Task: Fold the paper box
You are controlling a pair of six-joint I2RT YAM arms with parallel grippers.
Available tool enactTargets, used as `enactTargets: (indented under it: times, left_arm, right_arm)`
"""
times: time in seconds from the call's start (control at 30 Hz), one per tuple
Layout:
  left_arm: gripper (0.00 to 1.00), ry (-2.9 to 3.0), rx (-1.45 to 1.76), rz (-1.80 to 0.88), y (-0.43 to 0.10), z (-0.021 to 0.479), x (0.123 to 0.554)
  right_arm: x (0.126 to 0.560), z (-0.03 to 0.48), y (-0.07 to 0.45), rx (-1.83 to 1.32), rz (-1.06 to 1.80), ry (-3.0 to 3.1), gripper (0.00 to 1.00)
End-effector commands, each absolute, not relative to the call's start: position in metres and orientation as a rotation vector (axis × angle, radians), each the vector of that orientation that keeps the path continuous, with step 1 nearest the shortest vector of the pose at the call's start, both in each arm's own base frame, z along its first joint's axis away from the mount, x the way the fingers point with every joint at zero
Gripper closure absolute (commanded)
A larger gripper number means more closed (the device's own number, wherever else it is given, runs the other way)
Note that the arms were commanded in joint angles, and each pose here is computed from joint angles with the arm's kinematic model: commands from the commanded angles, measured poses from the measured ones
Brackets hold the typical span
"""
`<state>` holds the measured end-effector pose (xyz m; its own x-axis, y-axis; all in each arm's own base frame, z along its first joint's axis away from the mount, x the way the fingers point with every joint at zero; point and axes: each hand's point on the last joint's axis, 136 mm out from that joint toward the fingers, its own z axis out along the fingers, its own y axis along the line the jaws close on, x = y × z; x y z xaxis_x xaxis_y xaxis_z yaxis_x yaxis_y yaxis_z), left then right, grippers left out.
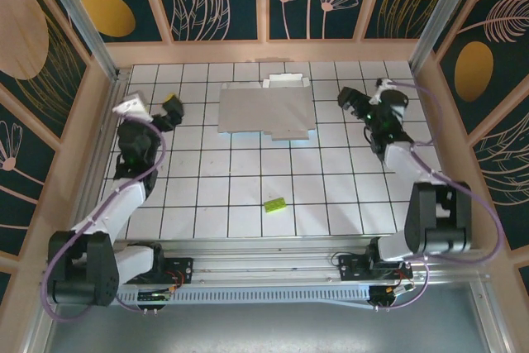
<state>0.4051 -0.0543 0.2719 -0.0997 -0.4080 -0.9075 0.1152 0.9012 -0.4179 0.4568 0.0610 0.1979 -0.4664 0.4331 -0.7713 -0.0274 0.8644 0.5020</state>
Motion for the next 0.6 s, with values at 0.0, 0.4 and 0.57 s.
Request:
enactTargets:
  times: [0.0, 0.4, 0.57]
  left_arm:
    - [0.01, 1.848, 0.032, -0.727, -0.152, 0.245, 0.394]
    - [0.01, 1.878, 0.407, -0.942, -0.245, 0.236, 0.364]
    - [0.01, 2.023, 0.124, -0.745, -0.210, 0.210, 0.388]
  right_arm:
    - [0.442, 0.142, 0.091, 0.320, 0.601, 2.312, 0.02]
    - [0.502, 0.067, 0.158, 0.179, 0.522, 2.514, 0.16]
    - [0.516, 0.049, 0.171, 0.158, 0.551, 2.562, 0.22]
